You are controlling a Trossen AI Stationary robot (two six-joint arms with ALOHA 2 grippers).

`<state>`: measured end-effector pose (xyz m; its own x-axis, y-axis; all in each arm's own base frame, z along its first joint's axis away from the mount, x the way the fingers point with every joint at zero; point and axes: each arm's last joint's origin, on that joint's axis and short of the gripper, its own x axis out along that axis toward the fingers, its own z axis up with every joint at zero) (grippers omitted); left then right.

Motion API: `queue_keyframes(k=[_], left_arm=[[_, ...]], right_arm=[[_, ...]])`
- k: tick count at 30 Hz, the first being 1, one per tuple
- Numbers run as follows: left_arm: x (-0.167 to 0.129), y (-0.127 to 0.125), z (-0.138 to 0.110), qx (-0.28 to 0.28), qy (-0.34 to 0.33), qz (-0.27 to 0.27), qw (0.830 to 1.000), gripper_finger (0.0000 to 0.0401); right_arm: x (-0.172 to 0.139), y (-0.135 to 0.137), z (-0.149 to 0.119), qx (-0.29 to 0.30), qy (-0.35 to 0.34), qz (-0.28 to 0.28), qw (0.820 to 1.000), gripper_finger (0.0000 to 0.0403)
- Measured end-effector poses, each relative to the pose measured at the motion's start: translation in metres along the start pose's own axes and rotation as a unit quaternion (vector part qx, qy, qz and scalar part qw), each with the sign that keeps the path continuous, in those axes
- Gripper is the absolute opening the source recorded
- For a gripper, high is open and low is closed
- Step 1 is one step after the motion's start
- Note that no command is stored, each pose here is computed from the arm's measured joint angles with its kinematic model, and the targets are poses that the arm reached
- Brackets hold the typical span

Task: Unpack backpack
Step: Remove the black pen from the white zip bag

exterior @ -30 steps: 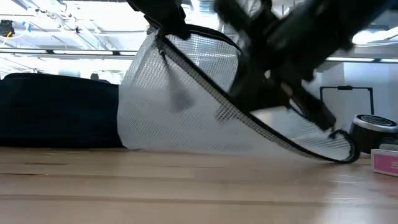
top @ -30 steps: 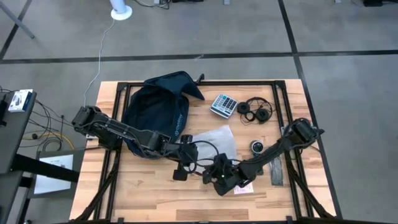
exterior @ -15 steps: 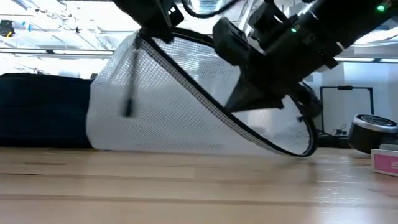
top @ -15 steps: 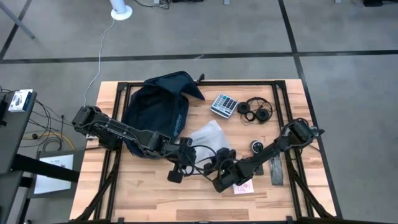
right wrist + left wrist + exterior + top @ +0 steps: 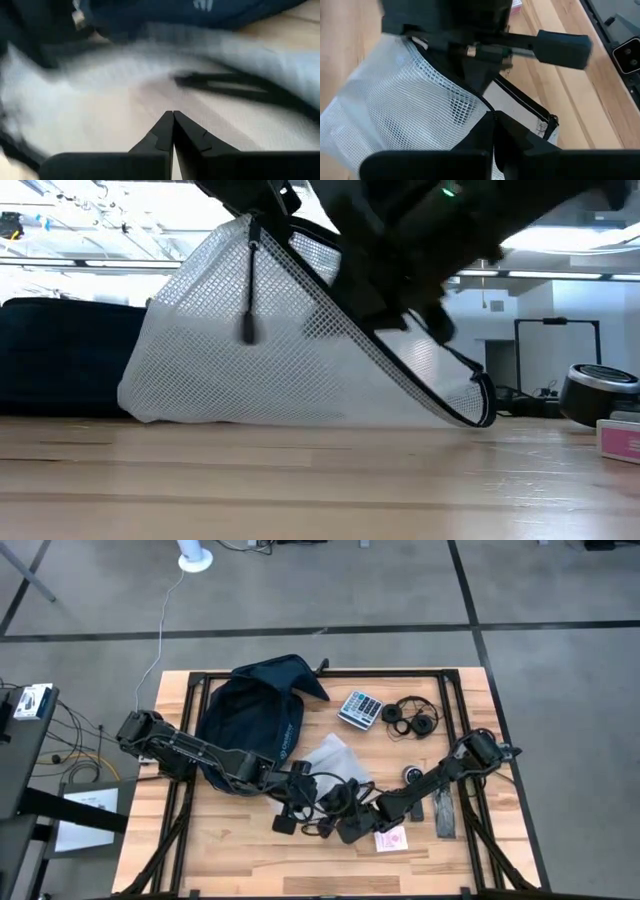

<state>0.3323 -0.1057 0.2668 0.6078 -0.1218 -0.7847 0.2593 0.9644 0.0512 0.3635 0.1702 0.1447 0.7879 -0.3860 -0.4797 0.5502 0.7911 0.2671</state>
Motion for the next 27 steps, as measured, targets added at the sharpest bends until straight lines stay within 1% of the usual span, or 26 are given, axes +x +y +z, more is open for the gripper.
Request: queue_keyframes(k=[2, 5, 7, 10, 12, 15, 18, 21, 24, 27], left_arm=[[0.000, -0.001, 0.000, 0.012, 0.000, -0.002, 1.000, 0.0000], [-0.001, -0.008, 0.000, 0.051, 0.000, -0.021, 0.998, 0.0000], [-0.001, -0.014, -0.001, 0.084, 0.002, -0.044, 0.996, 0.0000], [-0.002, -0.022, -0.003, 0.125, 0.006, -0.064, 0.990, 0.0000], [-0.002, -0.025, -0.003, 0.137, 0.002, -0.067, 0.988, 0.0000], [-0.002, -0.026, -0.002, 0.139, -0.003, -0.068, 0.988, 0.0000], [-0.002, -0.026, -0.001, 0.136, -0.005, -0.066, 0.989, 0.0000], [-0.002, -0.024, 0.000, 0.128, -0.008, -0.049, 0.991, 0.0000], [-0.002, -0.023, 0.000, 0.118, -0.005, -0.023, 0.993, 0.0000], [-0.002, -0.022, -0.001, 0.121, -0.002, -0.019, 0.992, 0.0000]], right_arm=[[-0.003, -0.004, -0.006, -0.012, 0.010, -0.021, 1.000, 0.0000], [-0.003, -0.012, -0.009, 0.002, 0.002, -0.065, 0.998, 0.0000], [0.000, -0.020, -0.010, 0.017, -0.024, -0.101, 0.994, 0.0000], [0.005, -0.030, -0.011, 0.042, -0.068, -0.138, 0.987, 0.0000], [0.010, -0.033, -0.010, 0.056, -0.083, -0.148, 0.984, 0.0000], [0.019, -0.039, -0.008, 0.038, -0.087, -0.161, 0.982, 0.0000], [0.031, -0.040, -0.010, 0.027, -0.084, -0.159, 0.983, 0.0001], [0.043, -0.037, -0.017, 0.013, -0.065, -0.128, 0.990, 0.0011], [0.054, -0.030, -0.025, 0.004, -0.057, -0.078, 0.995, 0.0038], [0.060, -0.023, -0.027, -0.015, -0.072, -0.045, 0.996, 0.0071]])
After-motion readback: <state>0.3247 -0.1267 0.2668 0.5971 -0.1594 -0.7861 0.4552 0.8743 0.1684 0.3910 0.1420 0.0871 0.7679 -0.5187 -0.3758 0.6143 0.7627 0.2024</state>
